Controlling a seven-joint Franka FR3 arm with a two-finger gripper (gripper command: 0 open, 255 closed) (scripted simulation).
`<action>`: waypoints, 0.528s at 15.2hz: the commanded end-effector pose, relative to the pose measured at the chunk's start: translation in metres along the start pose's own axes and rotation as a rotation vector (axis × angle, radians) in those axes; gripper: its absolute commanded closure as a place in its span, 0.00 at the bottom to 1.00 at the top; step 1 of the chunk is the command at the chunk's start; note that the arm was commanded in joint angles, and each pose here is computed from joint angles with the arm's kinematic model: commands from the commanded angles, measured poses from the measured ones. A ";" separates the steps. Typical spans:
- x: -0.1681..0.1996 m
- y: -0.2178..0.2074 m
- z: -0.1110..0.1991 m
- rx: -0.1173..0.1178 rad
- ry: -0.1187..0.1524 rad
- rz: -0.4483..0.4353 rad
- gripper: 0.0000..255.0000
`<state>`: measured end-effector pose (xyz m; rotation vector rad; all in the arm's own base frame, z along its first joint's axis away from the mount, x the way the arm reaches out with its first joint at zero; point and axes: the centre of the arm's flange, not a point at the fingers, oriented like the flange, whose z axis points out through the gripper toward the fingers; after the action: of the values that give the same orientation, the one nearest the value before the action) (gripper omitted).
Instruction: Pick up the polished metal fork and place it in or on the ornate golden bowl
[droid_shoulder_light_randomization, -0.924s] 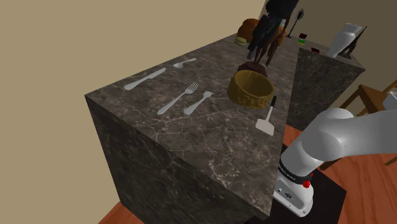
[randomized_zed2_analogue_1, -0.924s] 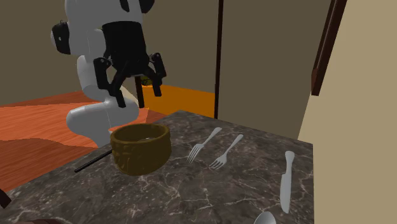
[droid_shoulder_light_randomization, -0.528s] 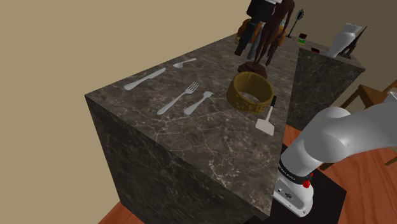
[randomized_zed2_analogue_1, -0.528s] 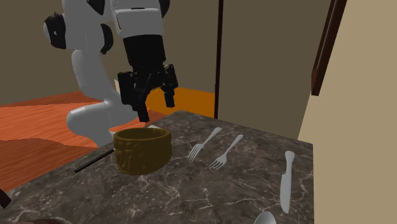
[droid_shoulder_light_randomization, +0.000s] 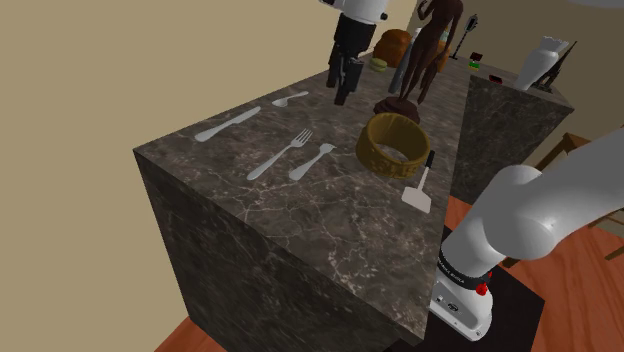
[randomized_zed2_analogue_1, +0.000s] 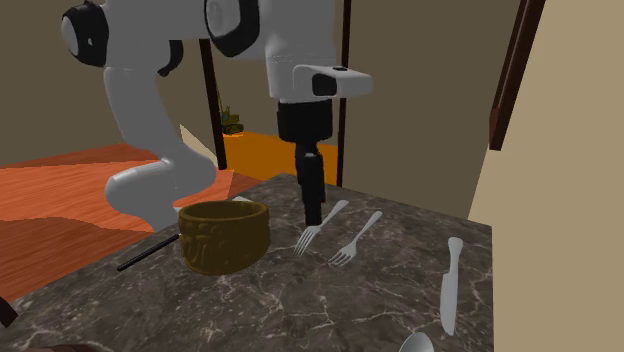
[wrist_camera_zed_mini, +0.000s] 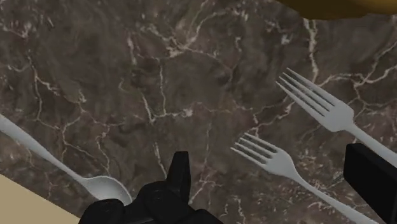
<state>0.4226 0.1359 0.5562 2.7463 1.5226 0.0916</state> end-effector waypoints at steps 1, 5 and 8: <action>0.023 -0.005 0.017 0.003 -0.016 -0.147 0.00; 0.066 -0.025 0.049 0.008 -0.049 -0.426 0.00; 0.092 -0.048 0.073 0.013 -0.074 -0.634 0.00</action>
<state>0.4364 0.2287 0.4925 2.1960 2.1926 -0.0099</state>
